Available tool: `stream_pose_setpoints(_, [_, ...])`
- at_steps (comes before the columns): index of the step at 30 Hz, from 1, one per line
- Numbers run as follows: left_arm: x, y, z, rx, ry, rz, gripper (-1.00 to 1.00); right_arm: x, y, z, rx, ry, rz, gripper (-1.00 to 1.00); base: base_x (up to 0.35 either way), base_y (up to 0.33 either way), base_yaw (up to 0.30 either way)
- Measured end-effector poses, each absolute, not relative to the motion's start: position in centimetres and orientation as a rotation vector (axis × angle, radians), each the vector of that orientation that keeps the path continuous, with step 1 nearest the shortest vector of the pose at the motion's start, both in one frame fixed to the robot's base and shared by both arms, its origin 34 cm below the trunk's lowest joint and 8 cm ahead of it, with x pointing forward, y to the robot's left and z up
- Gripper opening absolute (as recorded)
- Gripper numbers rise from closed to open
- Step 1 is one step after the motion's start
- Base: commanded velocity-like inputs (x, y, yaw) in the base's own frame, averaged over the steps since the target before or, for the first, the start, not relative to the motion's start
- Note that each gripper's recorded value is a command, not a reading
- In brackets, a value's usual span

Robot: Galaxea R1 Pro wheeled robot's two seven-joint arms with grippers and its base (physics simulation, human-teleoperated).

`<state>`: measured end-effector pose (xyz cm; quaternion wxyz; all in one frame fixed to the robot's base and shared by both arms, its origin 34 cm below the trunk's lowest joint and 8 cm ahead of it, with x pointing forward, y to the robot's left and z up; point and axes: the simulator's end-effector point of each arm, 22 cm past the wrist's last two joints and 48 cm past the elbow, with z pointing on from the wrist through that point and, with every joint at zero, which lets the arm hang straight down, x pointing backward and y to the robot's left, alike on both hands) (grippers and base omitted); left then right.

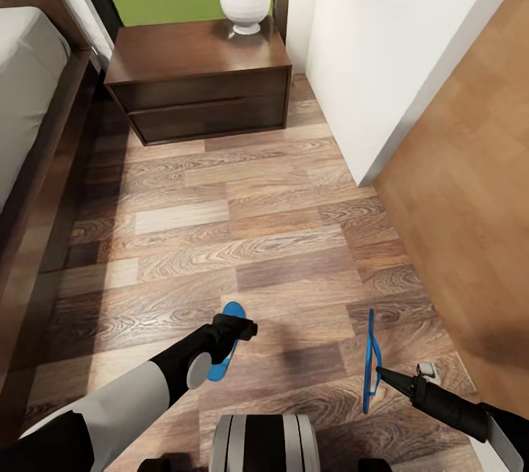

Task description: In the bedroom, move the book from the bed onto either nightstand, and place the two sandals side by side next to the bed.

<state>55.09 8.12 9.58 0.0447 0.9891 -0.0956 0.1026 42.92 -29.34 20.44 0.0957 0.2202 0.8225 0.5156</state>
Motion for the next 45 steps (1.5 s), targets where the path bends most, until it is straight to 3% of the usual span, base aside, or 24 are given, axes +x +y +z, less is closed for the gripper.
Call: stream_pose_setpoints(45, [54.1, 10.4, 8.1, 3.126, -0.284, 0.288, 1.0, 42.1, -29.3, 19.4, 0.679, 2.458, 1.53, -1.0, 0.0, 0.0, 0.0])
